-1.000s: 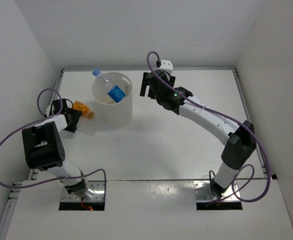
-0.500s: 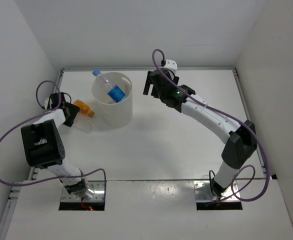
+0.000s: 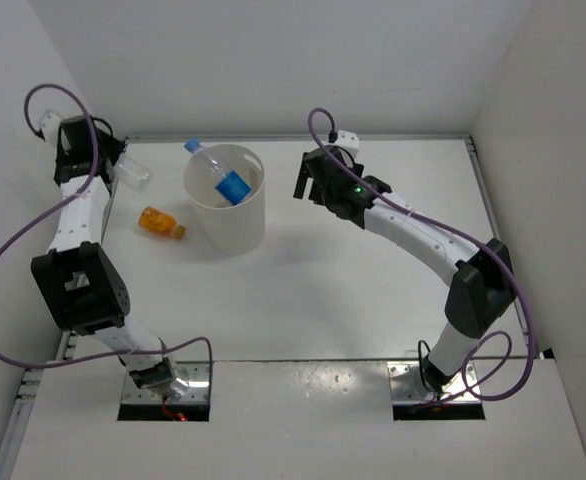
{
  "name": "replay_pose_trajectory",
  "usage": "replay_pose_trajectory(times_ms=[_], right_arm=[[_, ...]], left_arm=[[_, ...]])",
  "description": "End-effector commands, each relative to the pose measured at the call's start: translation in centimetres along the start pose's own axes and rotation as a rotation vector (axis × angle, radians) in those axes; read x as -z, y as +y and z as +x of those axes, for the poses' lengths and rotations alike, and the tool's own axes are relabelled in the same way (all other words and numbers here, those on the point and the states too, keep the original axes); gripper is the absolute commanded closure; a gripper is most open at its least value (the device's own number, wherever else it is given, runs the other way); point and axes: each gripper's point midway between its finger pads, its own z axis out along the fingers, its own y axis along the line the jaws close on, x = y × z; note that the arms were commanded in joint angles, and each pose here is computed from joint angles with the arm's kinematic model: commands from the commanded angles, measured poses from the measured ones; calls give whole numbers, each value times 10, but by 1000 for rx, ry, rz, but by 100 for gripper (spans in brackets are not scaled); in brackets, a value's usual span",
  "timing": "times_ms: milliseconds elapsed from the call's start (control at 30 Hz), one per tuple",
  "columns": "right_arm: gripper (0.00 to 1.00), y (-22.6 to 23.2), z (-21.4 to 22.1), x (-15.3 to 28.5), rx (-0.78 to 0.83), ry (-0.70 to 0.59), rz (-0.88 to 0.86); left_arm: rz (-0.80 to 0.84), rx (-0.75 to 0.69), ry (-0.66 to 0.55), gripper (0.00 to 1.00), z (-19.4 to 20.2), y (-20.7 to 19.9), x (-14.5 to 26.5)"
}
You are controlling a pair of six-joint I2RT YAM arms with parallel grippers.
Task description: Put the plastic bottles in the bin
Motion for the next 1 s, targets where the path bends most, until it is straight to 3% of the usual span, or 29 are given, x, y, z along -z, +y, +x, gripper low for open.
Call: replay_pose_trajectory(times_ms=[0,100,267,367,533,967], right_arm=[[13,-4,-14,14,-51,-40,-19],[13,-6,-18,12,-70,-49,-16],[13,-7,-18,11,-84,-40,-25],[13,-8,-14,9,-89,-32,-19],[13,-13,-12,8,-85,-16,-9],[13,-28,14,7,-112,44,8]], left_arm=[[52,-23,-208,77,-77,-31,17],[194,8,-281,77,-105,-68,29],[526,61,-296,77,-130,-142,69],[670,43,-271,77,-113,-190,101],[761,-36,-205,77,-62,-242,141],[769,-170,-80,77,23,-249,197]])
